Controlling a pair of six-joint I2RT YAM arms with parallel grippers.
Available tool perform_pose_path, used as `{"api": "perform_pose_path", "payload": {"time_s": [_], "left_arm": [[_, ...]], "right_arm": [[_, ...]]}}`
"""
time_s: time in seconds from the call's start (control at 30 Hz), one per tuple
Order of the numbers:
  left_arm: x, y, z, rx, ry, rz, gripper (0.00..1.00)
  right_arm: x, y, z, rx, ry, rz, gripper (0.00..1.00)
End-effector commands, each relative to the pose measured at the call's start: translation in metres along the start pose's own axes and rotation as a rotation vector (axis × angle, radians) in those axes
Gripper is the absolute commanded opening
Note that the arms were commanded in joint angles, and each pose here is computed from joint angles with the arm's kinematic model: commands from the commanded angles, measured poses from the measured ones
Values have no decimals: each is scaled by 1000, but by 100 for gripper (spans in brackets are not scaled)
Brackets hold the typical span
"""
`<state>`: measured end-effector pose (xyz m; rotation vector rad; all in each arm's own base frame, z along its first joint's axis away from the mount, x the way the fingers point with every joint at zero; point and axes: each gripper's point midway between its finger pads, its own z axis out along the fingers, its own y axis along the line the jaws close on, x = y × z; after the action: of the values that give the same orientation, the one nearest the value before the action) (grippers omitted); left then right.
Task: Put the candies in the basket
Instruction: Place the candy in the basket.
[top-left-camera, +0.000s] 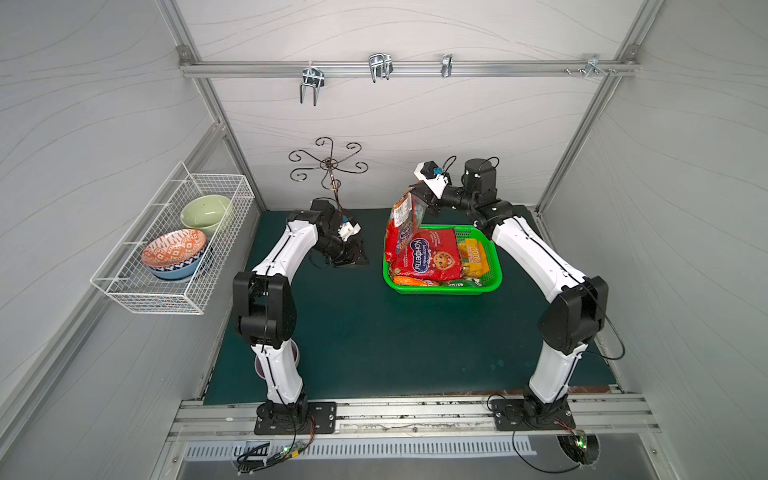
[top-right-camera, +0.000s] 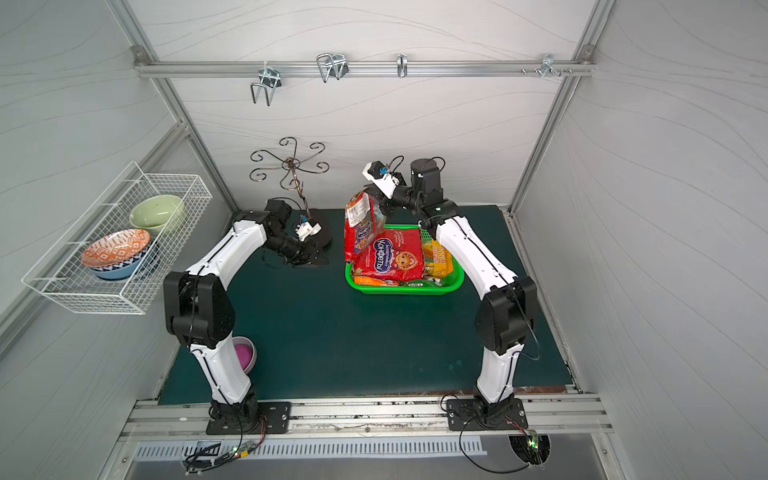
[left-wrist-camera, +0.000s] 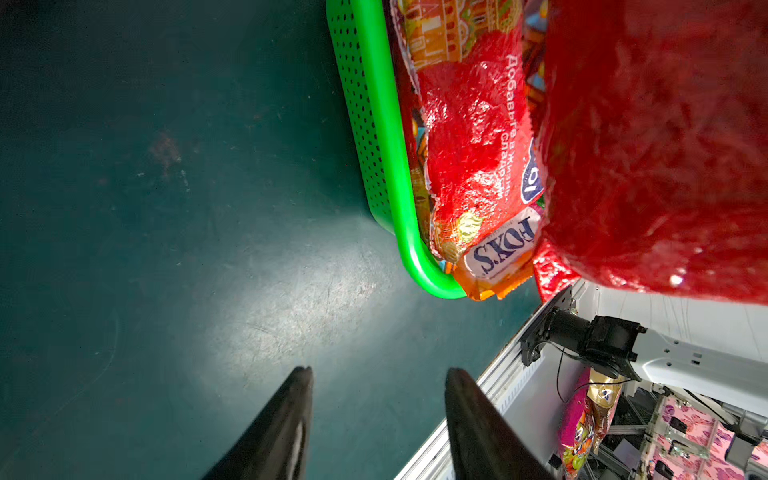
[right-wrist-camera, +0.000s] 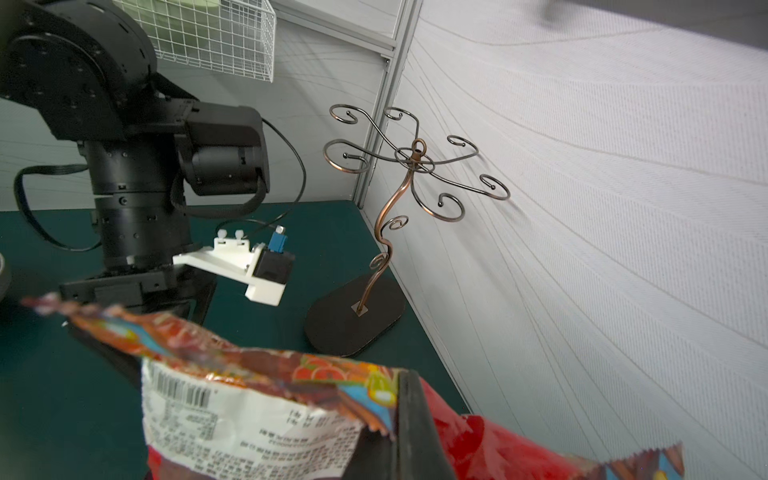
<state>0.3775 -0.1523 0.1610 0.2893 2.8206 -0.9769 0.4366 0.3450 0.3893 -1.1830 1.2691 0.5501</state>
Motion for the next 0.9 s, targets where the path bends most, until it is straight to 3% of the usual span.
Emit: {"api": "perform_pose_path", "payload": {"time_s": [0.0, 0.2, 0.4, 0.57, 0.77, 0.87], "left_arm": [[-17, -14, -8, 34, -45, 17, 55], [-24, -13, -11, 18, -61, 38, 55], [-30, -7, -4, 12, -62, 34, 55], [-34, -10, 11, 73, -33, 27, 54], [-48, -24, 20, 73, -56, 97, 54], [-56, -26, 29, 45, -60, 133, 54]], "right_arm": [[-87, -13, -13, 50, -251, -124, 0], [-77, -9, -7, 17, -259, -84, 0], [-6, -2, -26, 23, -127, 26, 0], [76, -8, -67, 91, 17, 169, 0], [126, -20, -129, 193, 31, 317, 0], [146, -15, -137, 179, 86, 420, 20]]}}
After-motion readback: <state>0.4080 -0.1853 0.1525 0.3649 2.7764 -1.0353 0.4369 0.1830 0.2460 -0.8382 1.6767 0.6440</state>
